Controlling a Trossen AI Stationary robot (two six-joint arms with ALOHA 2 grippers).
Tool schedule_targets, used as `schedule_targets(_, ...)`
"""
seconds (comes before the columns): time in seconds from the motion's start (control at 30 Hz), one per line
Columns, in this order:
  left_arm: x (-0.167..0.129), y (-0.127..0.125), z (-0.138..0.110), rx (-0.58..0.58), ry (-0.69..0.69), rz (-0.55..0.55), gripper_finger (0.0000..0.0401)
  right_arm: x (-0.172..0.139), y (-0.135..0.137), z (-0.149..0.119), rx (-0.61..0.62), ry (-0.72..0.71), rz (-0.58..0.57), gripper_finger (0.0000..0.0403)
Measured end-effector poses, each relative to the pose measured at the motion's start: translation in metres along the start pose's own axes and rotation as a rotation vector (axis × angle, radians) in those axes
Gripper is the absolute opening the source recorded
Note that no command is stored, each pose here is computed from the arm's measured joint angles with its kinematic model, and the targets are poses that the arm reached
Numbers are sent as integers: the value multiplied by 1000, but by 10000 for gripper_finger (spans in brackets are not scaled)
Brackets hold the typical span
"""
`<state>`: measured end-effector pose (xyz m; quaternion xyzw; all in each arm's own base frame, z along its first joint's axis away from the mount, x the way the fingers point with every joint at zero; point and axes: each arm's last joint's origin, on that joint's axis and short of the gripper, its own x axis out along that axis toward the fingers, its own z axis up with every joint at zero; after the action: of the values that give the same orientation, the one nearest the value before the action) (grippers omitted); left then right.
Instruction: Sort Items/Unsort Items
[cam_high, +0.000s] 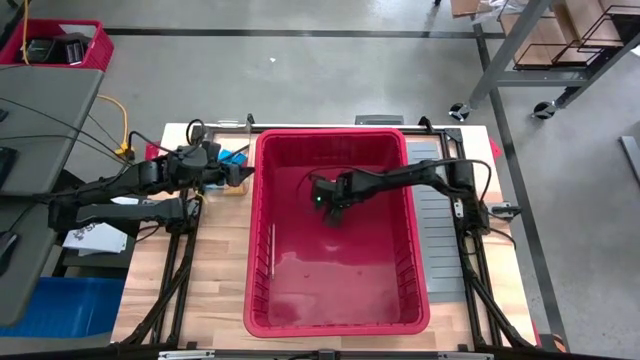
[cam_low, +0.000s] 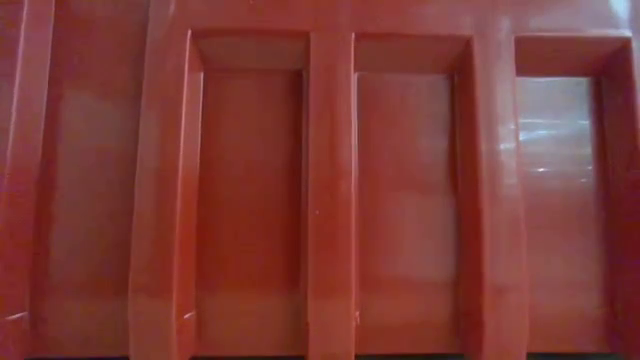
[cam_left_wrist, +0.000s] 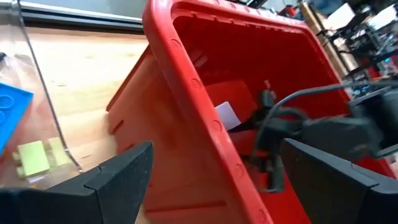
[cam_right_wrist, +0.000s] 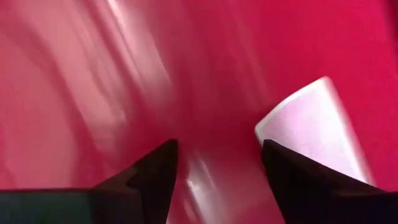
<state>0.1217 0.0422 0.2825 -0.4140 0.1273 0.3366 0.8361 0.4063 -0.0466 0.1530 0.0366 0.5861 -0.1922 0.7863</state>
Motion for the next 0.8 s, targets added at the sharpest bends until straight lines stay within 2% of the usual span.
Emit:
schedule_targets(0.17,0,-1,1,-48,-6,-11,346,12,-9,-5,3,79,-56,223)
schedule_targets(0.27,0,-1,1,-62,-6,-12,346,15,-14,-4,-31,81,-86,205)
schedule_targets(0.37,0,-1,1,-72,-7,-14,346,19,-21,-4,-47,92,-83,151)
schedule_targets(0.5,0,-1,1,-82,-4,-16,346,23,-29,-4,-62,109,-112,31)
schedule_targets(0.53,0,-1,1,-83,-3,-16,346,23,-30,-5,-71,110,-126,17)
schedule_targets(0.67,0,-2,1,-82,-4,-19,346,13,-30,-1,-88,150,-141,4)
schedule_targets(0.8,0,-2,1,-72,-11,-17,346,-20,-20,13,-132,89,-131,1)
